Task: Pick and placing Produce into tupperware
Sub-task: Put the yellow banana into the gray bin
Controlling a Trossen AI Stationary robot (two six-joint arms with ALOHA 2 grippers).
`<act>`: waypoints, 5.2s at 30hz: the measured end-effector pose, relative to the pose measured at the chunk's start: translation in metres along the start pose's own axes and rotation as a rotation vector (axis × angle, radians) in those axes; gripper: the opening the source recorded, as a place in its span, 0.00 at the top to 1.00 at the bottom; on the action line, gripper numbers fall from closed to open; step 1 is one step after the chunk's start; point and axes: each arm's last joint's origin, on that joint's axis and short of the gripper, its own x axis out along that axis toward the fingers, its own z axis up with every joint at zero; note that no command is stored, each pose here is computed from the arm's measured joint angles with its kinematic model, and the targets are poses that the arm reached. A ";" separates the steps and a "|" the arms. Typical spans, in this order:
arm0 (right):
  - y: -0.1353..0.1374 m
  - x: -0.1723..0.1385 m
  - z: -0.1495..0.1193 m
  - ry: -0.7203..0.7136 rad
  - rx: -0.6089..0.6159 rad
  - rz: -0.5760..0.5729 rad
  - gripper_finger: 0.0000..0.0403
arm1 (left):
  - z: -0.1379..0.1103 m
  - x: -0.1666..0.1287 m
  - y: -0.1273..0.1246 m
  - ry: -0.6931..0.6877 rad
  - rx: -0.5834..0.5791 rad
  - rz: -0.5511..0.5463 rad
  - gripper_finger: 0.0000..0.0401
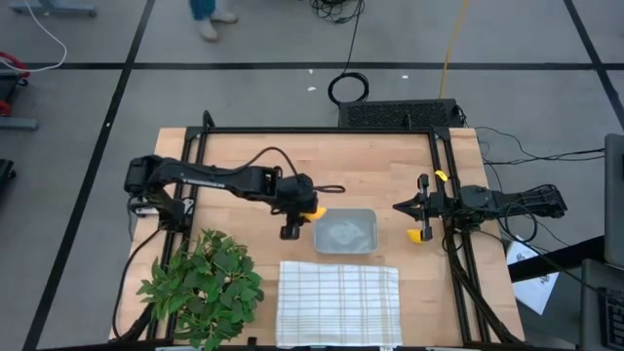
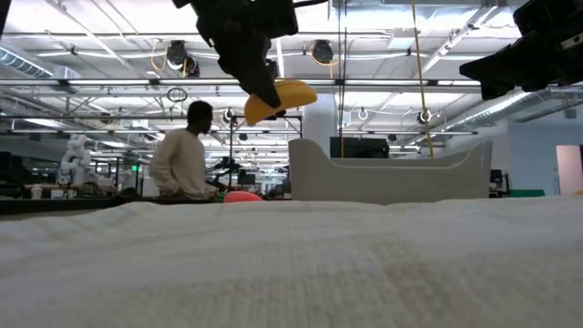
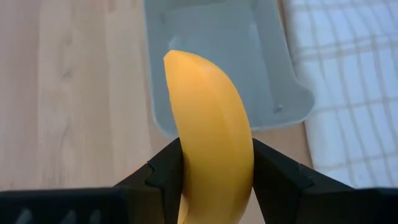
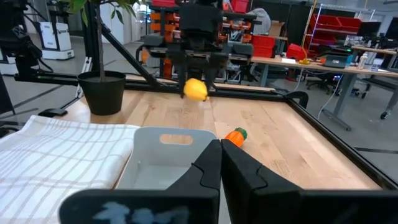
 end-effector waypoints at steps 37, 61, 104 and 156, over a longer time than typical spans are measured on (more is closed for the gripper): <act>0.000 0.000 0.000 0.000 0.004 0.001 1.00 | 0.062 0.090 -0.006 -0.078 0.087 -0.173 0.60; 0.001 0.005 -0.002 -0.226 0.037 -0.015 1.00 | 0.049 0.119 -0.014 0.017 0.239 -0.079 0.60; 0.001 0.005 -0.002 -0.222 0.036 -0.011 1.00 | 0.042 0.142 -0.022 0.031 0.560 -0.090 0.60; 0.001 0.006 -0.005 -0.199 0.036 -0.009 1.00 | 0.050 0.131 -0.026 0.071 0.235 -0.113 0.60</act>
